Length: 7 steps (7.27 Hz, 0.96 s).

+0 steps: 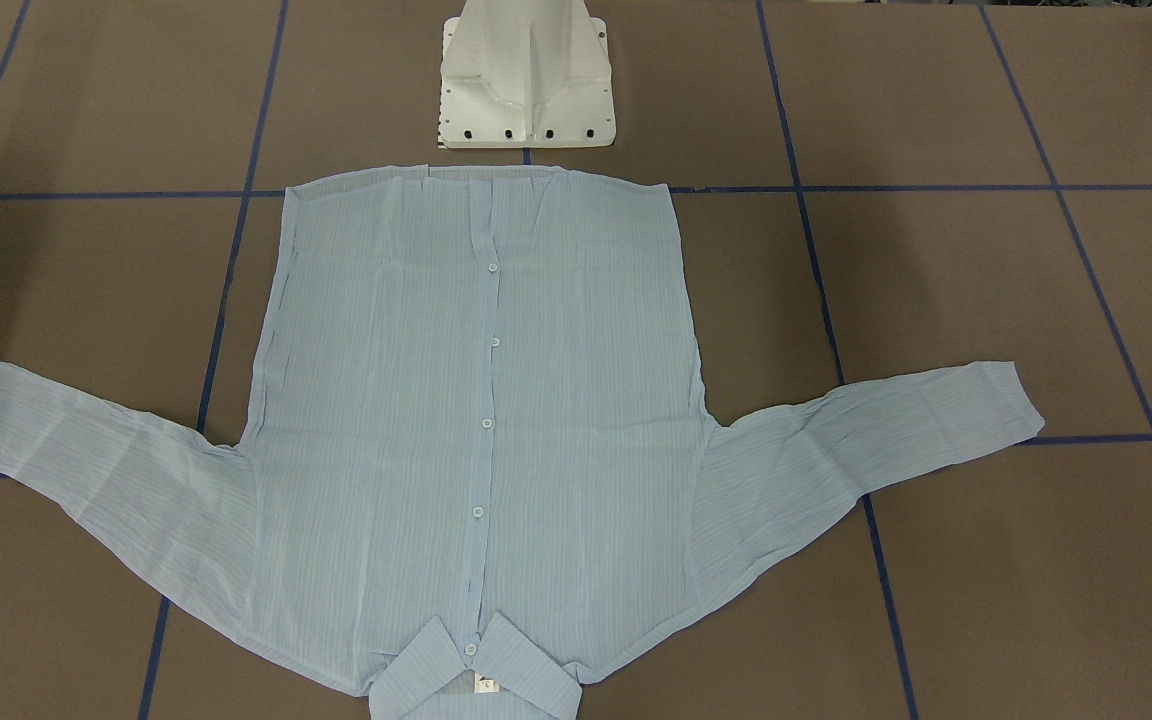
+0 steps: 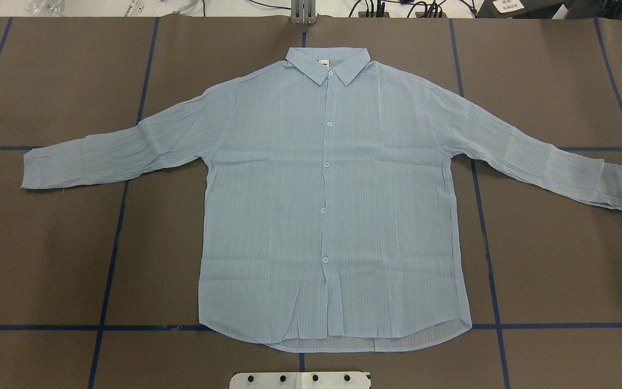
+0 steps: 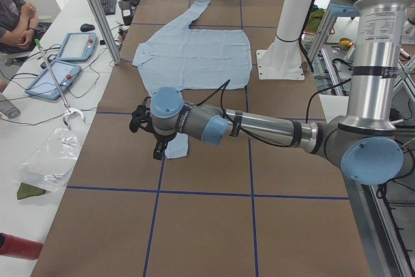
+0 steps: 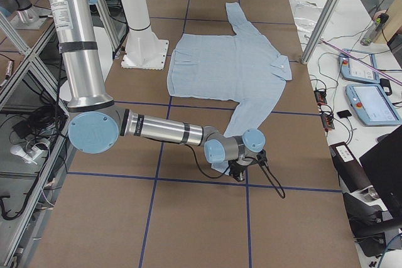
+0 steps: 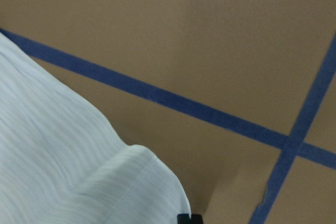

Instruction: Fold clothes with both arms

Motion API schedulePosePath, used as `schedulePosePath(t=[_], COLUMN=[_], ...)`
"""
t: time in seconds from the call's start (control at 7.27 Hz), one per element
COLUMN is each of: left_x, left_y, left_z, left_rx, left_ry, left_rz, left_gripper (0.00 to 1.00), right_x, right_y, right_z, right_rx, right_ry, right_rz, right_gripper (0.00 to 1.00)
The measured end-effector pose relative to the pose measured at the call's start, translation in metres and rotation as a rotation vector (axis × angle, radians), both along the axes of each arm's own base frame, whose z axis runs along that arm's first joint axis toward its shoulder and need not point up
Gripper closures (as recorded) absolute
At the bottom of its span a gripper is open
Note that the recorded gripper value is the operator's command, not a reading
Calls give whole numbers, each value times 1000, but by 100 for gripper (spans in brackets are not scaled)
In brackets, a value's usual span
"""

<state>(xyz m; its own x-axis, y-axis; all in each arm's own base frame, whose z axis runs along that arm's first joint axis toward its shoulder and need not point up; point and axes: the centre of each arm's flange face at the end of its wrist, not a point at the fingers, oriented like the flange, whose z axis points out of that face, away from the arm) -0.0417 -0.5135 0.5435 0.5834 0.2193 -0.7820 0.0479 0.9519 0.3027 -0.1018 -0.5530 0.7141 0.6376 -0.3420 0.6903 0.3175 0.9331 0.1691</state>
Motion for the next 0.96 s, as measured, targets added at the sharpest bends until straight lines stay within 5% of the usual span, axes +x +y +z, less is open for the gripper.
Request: schedulePosePath(t=[0.41, 0.96], left_x=[-1, 0], left_y=[2, 2], left_z=[0, 5], left_rx=[0, -5], left_ry=[0, 1], left_rz=[-1, 0], left_gripper=[0, 0], right_x=[-27, -222], right_y=[-12, -45], right_z=[-108, -341], right_rx=[-76, -301], right_ry=[-139, -197], right_rz=[123, 330], right_gripper=[100, 100])
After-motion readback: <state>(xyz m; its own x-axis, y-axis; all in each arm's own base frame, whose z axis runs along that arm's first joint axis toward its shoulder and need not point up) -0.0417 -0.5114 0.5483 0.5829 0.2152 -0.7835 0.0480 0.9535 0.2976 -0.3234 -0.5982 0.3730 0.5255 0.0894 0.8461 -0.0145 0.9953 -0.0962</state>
